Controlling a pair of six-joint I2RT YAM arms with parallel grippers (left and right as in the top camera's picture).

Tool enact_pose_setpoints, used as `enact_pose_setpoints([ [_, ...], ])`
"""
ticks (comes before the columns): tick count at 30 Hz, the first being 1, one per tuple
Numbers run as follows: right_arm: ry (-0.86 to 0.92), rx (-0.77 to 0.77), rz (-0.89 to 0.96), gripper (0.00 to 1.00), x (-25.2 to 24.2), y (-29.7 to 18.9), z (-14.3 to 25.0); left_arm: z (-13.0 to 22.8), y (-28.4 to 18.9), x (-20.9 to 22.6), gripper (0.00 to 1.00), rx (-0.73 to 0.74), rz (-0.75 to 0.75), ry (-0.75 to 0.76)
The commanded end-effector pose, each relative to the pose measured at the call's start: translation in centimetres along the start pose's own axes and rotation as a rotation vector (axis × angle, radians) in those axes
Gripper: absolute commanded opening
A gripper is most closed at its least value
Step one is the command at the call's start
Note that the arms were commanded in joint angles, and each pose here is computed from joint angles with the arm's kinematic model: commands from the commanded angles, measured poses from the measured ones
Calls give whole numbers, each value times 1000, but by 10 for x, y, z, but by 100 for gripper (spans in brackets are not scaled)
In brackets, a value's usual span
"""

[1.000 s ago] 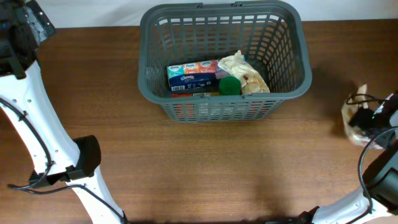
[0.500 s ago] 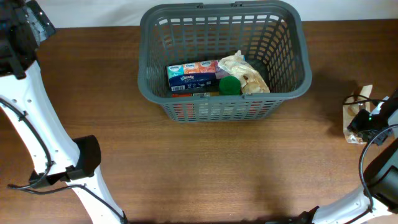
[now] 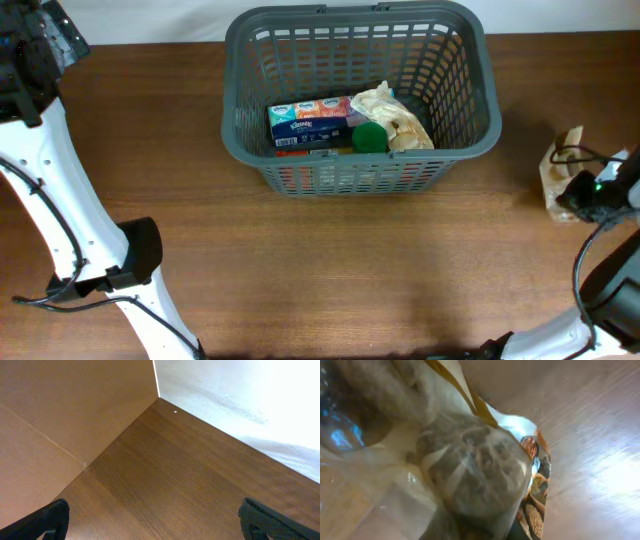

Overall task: Pack container
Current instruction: 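Grasp the brown-printed snack bag with the right gripper and lift, then carry the bag over the basket, lower it in and release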

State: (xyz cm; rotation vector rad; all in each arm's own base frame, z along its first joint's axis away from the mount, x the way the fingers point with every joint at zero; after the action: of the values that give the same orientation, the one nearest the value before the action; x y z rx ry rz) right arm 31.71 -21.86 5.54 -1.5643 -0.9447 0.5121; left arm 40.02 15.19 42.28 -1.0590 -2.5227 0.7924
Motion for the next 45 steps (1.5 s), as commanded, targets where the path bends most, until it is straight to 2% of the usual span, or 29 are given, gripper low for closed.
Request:
enact_pose_setpoints([
  [1,-64,-203,-30,4,29,-73,-47,0,1,1,99,2,-4,-14],
  [8,-160,-369,-57,4,75,-177,-75,0,1,1,99,2,-4,-14],
  [10,-245,-437,-106,4,105,-217,-78,0,1,1,99,2,-4,-14],
  [15,-434,-526,-194,4,180,-283,-59,0,1,1,99,2,-4,-14],
  [18,-613,-545,-279,4,244,-308,-27,0,1,1,99,2,-4,-14],
  [25,-910,-517,-342,4,345,-310,59,0,1,1,99,2,-4,-14],
  [31,-1038,-526,-260,4,378,-301,99,0,1,1,99,2,-4,-14],
  [45,-1177,-132,-166,4,418,-159,142,0,1,1,99,2,-4,-14],
])
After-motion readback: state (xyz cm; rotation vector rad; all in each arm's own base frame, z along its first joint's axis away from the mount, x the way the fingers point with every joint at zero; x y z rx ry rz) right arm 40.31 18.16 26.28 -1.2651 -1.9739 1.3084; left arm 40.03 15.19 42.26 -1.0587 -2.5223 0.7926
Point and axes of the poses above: each gripper's point midway between its finger pads, its own y axis out along the fingers, its own x axis along the line the jaws close on, z = x × y, the point moved 1 cm from there along -y, back along the fingers, and after that the axes turned 4 degrees about -y, right-handed, at the moved point
